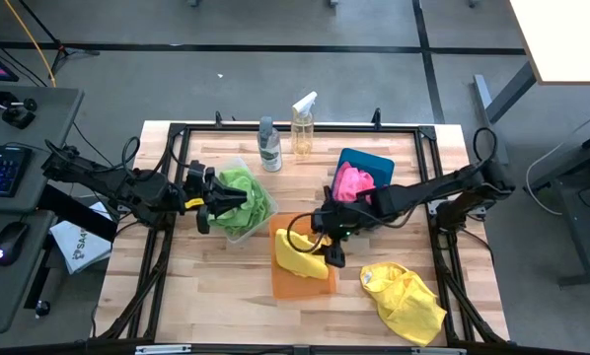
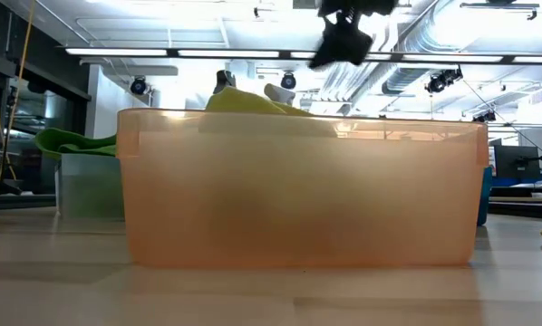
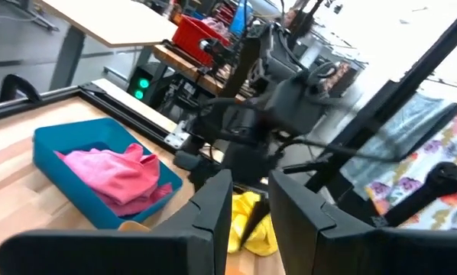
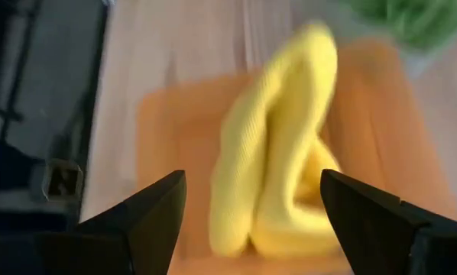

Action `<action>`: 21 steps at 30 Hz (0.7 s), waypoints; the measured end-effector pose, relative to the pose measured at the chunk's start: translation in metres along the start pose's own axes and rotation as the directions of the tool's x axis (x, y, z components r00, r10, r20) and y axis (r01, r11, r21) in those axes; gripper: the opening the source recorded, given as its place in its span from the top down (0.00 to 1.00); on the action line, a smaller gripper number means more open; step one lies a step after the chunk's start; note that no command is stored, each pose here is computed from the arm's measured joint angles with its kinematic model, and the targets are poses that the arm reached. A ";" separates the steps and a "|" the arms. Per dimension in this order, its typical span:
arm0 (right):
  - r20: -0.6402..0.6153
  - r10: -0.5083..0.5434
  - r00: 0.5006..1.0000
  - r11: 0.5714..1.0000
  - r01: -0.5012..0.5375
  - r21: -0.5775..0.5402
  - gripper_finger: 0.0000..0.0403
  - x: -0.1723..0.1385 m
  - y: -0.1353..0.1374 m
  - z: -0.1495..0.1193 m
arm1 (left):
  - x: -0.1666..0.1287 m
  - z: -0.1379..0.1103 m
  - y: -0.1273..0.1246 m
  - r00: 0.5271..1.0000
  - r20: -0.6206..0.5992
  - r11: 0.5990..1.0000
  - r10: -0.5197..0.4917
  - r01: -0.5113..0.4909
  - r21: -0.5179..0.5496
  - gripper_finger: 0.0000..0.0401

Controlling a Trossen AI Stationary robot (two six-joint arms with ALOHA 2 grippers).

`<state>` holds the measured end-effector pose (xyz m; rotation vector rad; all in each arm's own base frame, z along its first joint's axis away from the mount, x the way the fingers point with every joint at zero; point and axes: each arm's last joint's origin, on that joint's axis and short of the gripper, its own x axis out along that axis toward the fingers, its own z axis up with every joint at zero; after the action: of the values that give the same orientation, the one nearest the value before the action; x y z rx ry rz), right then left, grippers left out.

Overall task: Sort microfiber towel by color & place in baskets
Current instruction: Put the yellow microfiber towel into the orange bin

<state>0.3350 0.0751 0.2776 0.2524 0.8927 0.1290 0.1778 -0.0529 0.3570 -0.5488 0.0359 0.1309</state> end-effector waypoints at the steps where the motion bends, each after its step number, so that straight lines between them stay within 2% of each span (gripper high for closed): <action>1: 0.034 0.012 0.999 1.000 -0.011 -0.009 0.26 -0.001 0.001 0.003 | 0.000 0.000 0.000 1.000 0.006 1.000 0.009 -0.009 0.002 0.81; 4: 0.135 0.033 0.990 0.999 -0.029 -0.030 0.32 0.004 0.004 0.013 | 0.000 0.001 0.001 0.999 0.020 1.000 0.031 -0.031 0.002 0.81; 7: 0.199 0.015 0.980 0.999 -0.008 -0.032 0.45 0.023 0.003 0.019 | 0.000 0.001 0.001 0.999 0.021 1.000 0.032 -0.032 0.002 0.81; 9: 0.228 0.009 0.974 1.000 -0.003 -0.027 0.60 0.041 0.002 0.021 | 0.000 0.001 0.001 0.999 0.021 1.000 0.032 -0.032 0.002 0.81; 12: 0.260 0.021 0.965 1.000 -0.022 -0.002 0.88 0.068 0.000 0.022 | 0.000 0.001 0.001 0.999 0.021 1.000 0.032 -0.031 -0.001 0.81; 13: 0.258 0.018 0.966 1.000 -0.021 0.008 0.94 0.077 -0.001 0.020 | 0.000 0.001 0.001 0.999 0.021 1.000 0.032 -0.031 -0.001 0.81; 14: 0.252 0.001 0.968 1.000 -0.006 0.016 0.96 0.085 -0.003 0.018 | 0.000 0.001 0.001 0.999 0.021 1.000 0.032 -0.031 -0.001 0.81; 18: 0.175 -0.117 0.978 0.991 0.104 0.081 0.92 0.114 -0.015 0.004 | 0.000 0.001 0.001 0.999 0.020 0.999 0.032 -0.032 -0.001 0.81; 21: 0.104 -0.151 0.983 0.986 0.141 0.091 0.97 0.128 -0.021 -0.007 | 0.000 0.000 0.001 0.999 0.018 0.999 0.033 -0.033 0.003 0.81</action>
<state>0.4096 0.0832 0.1716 0.2678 0.8042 -0.0581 0.1777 -0.0519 0.3568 -0.5438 0.0274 0.1681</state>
